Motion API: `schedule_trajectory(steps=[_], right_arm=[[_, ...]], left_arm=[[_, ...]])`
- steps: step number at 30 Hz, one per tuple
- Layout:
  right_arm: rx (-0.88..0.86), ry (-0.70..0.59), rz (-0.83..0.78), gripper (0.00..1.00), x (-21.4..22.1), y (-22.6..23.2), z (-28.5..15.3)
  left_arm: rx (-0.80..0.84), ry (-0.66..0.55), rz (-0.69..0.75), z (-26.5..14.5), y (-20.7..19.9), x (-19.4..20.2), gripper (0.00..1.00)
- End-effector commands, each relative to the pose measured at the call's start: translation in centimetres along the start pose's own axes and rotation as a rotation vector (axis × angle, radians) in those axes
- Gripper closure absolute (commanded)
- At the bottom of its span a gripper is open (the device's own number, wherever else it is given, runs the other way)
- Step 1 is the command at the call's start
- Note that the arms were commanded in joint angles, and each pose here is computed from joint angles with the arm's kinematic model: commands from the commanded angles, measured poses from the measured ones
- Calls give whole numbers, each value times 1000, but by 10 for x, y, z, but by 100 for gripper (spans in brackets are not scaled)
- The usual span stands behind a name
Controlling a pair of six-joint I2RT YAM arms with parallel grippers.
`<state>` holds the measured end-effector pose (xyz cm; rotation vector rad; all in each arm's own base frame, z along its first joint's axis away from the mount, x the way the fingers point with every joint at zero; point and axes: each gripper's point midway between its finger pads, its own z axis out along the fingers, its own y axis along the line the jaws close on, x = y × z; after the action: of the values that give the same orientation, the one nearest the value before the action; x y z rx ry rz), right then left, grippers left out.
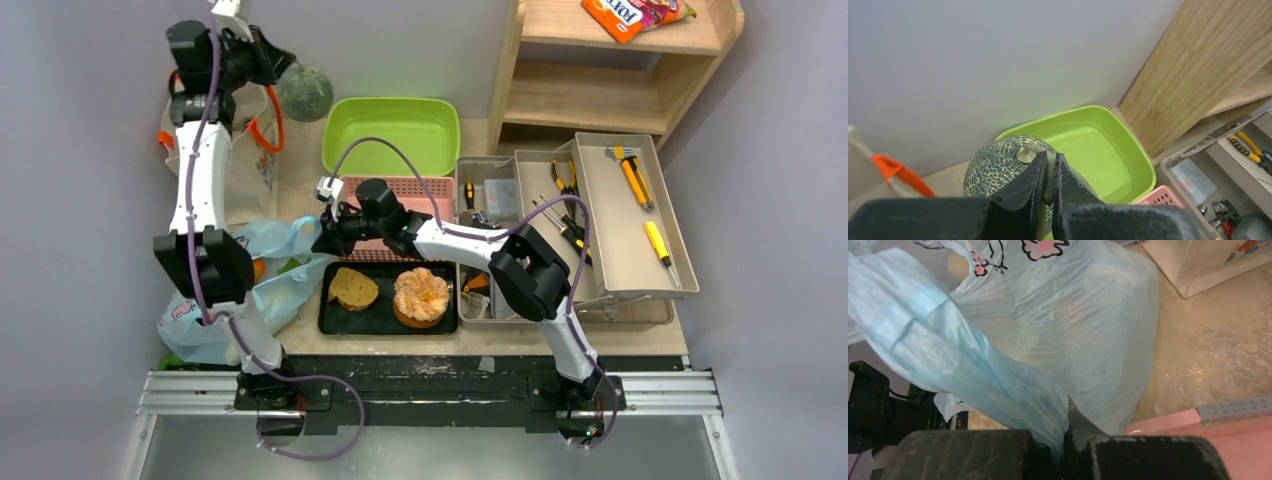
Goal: Untie the knot of the grocery bags and take out the mixed food
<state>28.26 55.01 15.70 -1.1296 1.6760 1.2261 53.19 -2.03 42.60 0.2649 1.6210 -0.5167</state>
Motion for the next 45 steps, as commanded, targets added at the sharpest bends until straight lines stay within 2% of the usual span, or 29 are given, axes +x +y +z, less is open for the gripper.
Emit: schedule_trajectory(steps=[1, 7, 9, 12, 13, 15, 18, 21, 24, 27, 31, 33, 37, 45], right_arm=[[18, -70, -72, 100, -34, 5, -14], [45, -59, -60, 100, -29, 2, -16], [54, -60, -56, 100, -30, 0, -16], [61, -64, -48, 100, -32, -1, -15], [65, -64, -45, 100, -32, -2, -14], [73, -69, -40, 100, -33, -4, -14], [83, -72, -33, 100, -36, -5, -12], [80, -89, -32, 100, -45, -4, -11], [79, -114, -26, 100, -56, -3, -11], [68, -140, -13, 100, -68, 0, -8], [44, -179, 28, 100, -89, 6, -3], [20, -201, 50, 100, -102, 12, 1], [-31, -213, 69, 100, -114, 29, 12], [-65, -182, 92, 100, -99, 44, 19]], left_arm=[[84, -90, 66, 41, -18, -18, 100], [94, -29, 66, 93, -4, 32, 98], [93, -22, 65, 99, -1, 39, 78], [69, -16, 64, 97, 2, 35, 38], [63, -23, 66, 93, 1, 28, 28], [65, -27, 75, 82, -6, 14, 19], [87, -47, 87, 42, -28, -29, 13], [119, -43, 56, -26, -53, -54, 17], [178, -40, 87, -113, -85, -54, 30], [187, 16, 187, -196, -116, -20, 42], [142, 209, 390, -277, -160, 66, 52], [153, 333, 461, -302, -178, 110, 61], [179, 470, 405, -323, -190, 168, 71], [-65, 672, 401, -327, -95, 250, 66]])
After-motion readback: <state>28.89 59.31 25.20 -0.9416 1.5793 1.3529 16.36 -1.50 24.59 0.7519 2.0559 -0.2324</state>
